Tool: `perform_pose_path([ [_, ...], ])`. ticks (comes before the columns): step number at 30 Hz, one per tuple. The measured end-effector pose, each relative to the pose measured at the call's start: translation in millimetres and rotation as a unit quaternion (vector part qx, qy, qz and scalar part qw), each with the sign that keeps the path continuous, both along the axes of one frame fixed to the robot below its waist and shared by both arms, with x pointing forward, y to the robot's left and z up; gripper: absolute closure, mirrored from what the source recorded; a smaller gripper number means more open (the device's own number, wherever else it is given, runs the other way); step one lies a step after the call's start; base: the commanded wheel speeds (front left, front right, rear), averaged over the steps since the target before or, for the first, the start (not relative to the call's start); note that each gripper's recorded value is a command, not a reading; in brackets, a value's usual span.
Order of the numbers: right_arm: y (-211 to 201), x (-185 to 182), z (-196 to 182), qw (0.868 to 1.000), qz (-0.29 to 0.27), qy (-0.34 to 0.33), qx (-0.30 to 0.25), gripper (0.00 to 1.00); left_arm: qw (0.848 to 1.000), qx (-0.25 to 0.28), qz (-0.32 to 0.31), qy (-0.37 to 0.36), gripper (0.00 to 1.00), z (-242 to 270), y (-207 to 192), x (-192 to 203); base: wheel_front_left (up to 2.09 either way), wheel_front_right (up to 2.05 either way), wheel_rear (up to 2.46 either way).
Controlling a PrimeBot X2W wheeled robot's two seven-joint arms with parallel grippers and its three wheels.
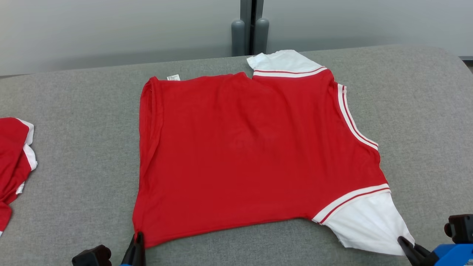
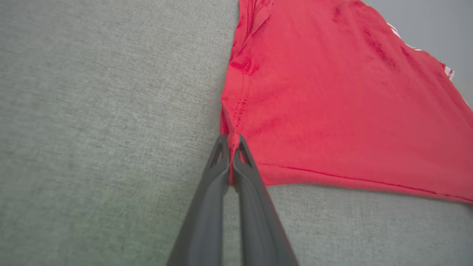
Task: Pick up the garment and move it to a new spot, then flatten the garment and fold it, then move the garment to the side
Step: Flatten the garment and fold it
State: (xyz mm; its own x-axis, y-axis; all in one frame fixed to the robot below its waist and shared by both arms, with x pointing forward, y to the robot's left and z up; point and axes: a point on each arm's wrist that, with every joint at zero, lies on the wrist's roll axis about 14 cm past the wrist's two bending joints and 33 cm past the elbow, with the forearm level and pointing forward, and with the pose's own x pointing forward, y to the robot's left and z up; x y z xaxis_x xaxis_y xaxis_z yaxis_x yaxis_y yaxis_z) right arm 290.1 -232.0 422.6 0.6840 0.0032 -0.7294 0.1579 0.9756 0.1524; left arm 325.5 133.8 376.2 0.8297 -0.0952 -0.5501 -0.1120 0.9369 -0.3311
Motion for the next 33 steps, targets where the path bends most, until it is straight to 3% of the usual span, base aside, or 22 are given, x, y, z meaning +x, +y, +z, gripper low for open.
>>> perform_pose_path([
  [9, 2.1, 6.8, 13.4, 1.0, 0.003, -0.026, 0.002, 1.0, 0.999, -0.008, -0.031, 0.009, 1.0, 15.2, -7.1, -2.0, 0.0, 0.0, 0.0],
  [22, 12.7, 112.1, 75.9, 0.985, 0.037, -0.162, -0.044, 1.0, 0.997, -0.052, -0.041, -0.044, 1.0, 43.7, -22.9, 63.9, 0.0, 0.0, 0.0],
  [33, 11.1, 177.6, 62.9, 0.981, 0.074, -0.161, -0.076, 1.0, 0.998, -0.03, -0.032, -0.039, 1.0, 20.2, -10.4, 108.7, 0.0, 0.0, 0.0],
])
